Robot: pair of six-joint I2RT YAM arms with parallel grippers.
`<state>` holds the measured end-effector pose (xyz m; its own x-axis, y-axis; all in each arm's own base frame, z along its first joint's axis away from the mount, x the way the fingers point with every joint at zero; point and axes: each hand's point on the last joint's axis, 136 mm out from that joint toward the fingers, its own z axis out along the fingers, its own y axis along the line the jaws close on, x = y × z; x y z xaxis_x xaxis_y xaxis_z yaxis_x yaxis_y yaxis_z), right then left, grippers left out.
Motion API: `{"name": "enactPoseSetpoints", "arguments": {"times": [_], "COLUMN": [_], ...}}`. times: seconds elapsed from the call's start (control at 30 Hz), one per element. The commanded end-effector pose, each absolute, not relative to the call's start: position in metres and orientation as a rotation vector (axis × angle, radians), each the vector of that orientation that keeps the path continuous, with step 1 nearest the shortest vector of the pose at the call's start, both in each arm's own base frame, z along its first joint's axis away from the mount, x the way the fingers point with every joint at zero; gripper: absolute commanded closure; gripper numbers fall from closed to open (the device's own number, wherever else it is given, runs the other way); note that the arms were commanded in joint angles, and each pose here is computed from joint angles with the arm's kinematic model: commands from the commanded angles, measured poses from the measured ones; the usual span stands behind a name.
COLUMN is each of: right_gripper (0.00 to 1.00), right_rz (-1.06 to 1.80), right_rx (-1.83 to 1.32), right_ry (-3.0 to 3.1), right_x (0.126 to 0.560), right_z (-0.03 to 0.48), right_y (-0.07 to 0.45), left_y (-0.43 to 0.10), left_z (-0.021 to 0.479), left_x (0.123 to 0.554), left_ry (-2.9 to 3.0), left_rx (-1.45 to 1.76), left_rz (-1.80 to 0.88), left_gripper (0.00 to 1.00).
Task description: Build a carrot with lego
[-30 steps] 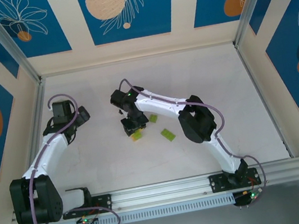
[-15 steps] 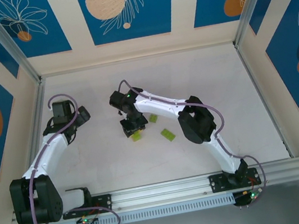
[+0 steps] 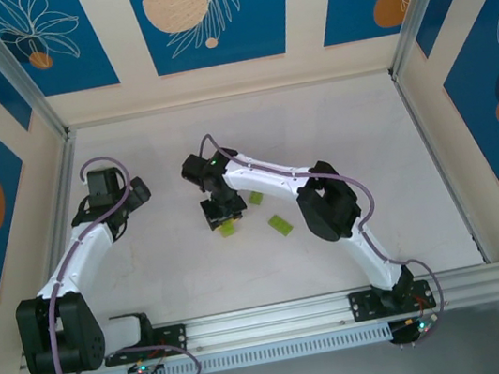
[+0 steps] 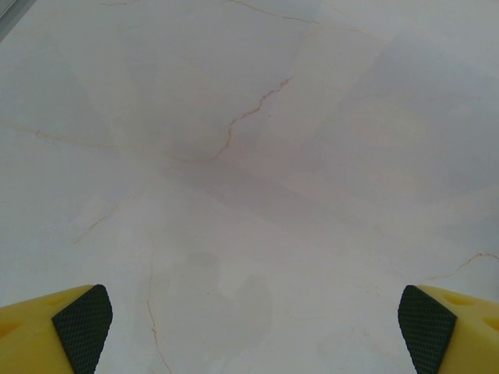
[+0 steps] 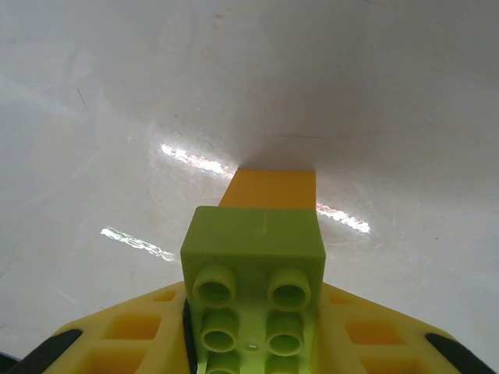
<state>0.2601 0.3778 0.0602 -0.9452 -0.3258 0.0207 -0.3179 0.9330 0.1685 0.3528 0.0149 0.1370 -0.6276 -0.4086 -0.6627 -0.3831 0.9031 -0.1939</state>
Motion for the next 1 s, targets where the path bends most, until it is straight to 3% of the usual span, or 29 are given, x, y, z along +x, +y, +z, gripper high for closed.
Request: {"name": "enactPoseSetpoints", "arguments": {"times": [0.0, 0.5, 0.97], "right_gripper": [0.65, 0.64, 0.65], "right_rz": [-0.039, 0.055, 0.023], "right_rx": [0.42, 0.605, 0.533], "right_ry": [-2.952, -2.977, -2.913], "right_x": [0.237, 0.271, 0.248], "right_z": [0.013, 0.024, 0.0], "right_y": [0.354, 0.353, 0.353], "left_y": [0.015, 0.016, 0.015], "left_z": [0.153, 0.157, 0.156], "left_x": [0.358, 0.358, 0.359], "left_ry": [2.274, 2.265, 2.267], "left_rx": [-0.569, -0.567, -0.565], "left_rz": [-0.073, -0.071, -0.072], "left_gripper": [0.03, 0.03, 0.03]}}
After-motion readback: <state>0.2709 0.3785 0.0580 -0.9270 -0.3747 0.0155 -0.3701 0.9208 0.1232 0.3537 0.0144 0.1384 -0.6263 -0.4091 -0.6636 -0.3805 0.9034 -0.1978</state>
